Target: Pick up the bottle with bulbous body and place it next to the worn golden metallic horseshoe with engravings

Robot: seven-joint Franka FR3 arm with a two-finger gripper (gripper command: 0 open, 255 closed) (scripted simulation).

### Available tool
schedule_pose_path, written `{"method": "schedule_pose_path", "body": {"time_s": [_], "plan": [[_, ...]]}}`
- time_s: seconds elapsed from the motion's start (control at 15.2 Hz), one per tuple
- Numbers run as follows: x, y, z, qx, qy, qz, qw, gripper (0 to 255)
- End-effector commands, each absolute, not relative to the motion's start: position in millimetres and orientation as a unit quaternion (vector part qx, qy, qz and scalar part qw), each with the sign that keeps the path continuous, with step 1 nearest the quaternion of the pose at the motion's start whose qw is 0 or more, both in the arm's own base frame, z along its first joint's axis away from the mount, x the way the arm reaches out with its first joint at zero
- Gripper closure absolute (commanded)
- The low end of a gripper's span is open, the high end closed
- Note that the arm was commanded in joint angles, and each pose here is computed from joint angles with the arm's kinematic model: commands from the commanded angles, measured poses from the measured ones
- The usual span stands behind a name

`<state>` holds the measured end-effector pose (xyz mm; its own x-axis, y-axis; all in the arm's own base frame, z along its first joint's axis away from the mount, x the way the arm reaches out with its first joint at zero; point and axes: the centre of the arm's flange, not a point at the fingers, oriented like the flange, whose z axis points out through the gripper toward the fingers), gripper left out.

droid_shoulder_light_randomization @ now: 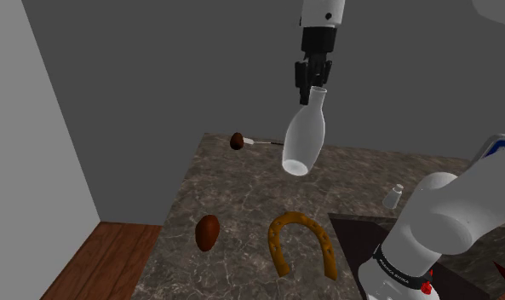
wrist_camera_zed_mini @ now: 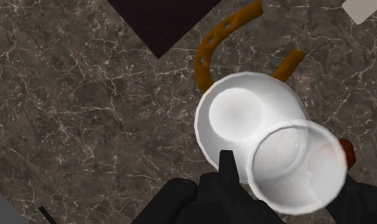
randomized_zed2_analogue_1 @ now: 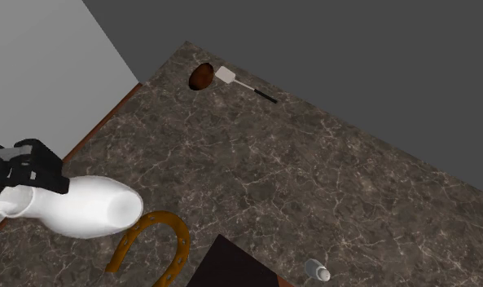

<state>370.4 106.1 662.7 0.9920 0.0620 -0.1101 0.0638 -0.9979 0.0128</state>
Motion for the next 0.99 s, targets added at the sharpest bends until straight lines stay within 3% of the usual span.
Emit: {"method": "schedule_pose_path", "body": {"time_s": [0.0,0.92], "plan": [[350.4,125.5,669.2,0.998,0.031,-0.055,0.008,255],[232.0,255.6,725.9,0.998,0.031,-0.055,0.008,255]]}}
